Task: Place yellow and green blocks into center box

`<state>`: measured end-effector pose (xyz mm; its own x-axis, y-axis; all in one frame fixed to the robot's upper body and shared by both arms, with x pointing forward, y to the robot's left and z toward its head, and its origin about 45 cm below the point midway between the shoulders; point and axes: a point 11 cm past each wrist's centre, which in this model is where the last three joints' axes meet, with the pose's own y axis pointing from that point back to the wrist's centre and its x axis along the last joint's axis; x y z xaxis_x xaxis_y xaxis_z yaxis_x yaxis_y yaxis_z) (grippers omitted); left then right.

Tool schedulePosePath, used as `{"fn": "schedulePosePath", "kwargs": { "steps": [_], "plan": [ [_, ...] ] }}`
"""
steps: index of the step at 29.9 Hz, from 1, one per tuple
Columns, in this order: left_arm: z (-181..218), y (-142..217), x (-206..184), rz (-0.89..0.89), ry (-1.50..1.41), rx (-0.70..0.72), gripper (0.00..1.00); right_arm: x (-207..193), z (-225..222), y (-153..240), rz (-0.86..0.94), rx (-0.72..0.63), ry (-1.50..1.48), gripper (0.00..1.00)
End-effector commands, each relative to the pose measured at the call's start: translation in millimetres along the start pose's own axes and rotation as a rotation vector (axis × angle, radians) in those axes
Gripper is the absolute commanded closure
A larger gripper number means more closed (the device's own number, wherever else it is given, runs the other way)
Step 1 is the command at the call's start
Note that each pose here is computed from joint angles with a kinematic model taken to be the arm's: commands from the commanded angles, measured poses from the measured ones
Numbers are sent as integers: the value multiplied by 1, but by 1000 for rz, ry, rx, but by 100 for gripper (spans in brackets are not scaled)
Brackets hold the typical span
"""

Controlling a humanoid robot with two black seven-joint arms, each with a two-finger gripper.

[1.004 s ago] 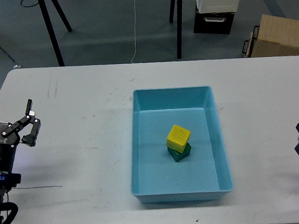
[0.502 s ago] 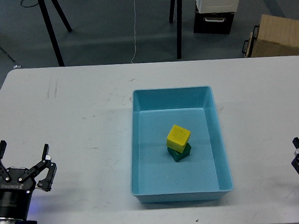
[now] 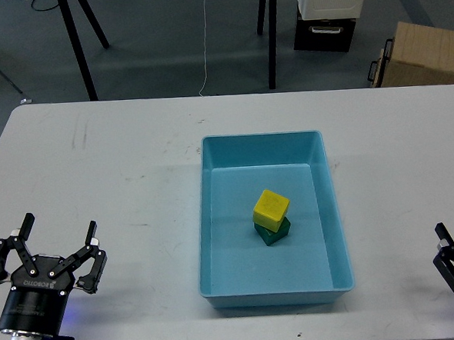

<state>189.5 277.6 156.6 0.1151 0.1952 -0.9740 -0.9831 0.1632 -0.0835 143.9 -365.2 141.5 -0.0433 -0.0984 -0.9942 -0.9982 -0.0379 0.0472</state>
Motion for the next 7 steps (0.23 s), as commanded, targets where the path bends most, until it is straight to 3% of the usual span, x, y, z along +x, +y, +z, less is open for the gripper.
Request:
{"fn": "schedulePosePath", "kwargs": {
  "steps": [1, 7],
  "plan": [
    [0, 0, 1, 4, 1, 2, 0, 1, 0, 1, -2, 19, -11, 0],
    [1, 1, 2, 6, 0, -5, 0, 0, -9, 2, -9, 80, -11, 0]
  ]
}}
